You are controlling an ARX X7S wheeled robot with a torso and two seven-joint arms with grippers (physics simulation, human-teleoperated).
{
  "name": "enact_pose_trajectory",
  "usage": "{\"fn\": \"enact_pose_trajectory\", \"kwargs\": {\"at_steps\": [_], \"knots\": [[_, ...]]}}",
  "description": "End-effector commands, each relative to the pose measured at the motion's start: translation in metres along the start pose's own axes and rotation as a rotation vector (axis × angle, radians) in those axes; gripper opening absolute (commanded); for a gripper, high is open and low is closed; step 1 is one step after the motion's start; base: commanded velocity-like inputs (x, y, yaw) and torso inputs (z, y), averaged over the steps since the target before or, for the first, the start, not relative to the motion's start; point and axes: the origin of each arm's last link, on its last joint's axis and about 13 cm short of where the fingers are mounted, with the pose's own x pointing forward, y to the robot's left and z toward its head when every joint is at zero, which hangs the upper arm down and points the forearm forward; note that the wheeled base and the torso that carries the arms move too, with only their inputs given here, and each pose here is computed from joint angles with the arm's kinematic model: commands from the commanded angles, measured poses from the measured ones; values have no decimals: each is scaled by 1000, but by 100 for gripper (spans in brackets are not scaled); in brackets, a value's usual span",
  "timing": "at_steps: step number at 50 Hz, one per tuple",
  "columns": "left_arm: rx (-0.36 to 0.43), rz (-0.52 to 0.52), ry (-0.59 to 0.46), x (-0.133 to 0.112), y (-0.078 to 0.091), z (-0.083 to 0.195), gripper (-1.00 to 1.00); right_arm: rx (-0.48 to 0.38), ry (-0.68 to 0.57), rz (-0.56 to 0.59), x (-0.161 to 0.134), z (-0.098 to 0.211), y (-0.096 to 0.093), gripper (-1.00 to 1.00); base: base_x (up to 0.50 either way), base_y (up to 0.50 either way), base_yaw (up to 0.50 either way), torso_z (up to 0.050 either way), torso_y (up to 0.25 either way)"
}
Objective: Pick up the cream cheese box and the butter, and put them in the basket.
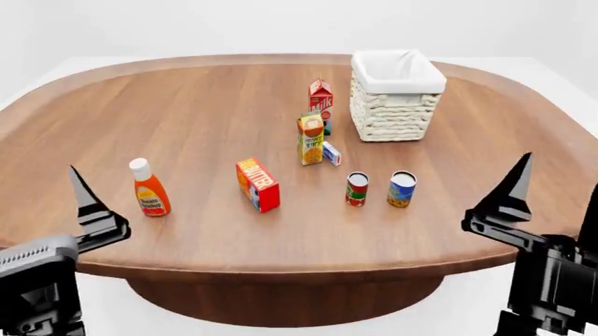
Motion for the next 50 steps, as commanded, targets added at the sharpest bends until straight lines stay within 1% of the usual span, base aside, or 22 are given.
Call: {"fn": "enact_pose_trajectory", "kwargs": {"at_steps": [1, 5, 8, 9, 16, 26, 50], "knots": [[13, 138, -164, 9, 28, 34, 100, 14, -230, -23, 10, 36, -7, 100, 129, 0, 0, 0, 0], [10, 150, -189, 8, 29, 38, 100, 18, -260, 9, 8, 42, -5, 100, 301, 0, 0, 0, 0], [12, 150, -192, 8, 29, 38, 100, 14, -257, 13, 8, 42, -5, 100, 500, 0, 0, 0, 0], [13, 153, -203, 8, 29, 39, 100, 20, -229, 18, 9, 41, -4, 100, 500, 0, 0, 0, 0], [15, 153, -211, 8, 29, 40, 100, 3, -226, 61, 7, 44, 1, 100, 500, 0, 0, 0, 0], [11, 158, -211, 8, 29, 41, 100, -32, -173, 150, 5, 45, 11, 100, 500, 0, 0, 0, 0], [5, 162, -219, 7, 30, 44, 100, -31, -171, 189, 2, 48, 16, 100, 500, 0, 0, 0, 1]]}}
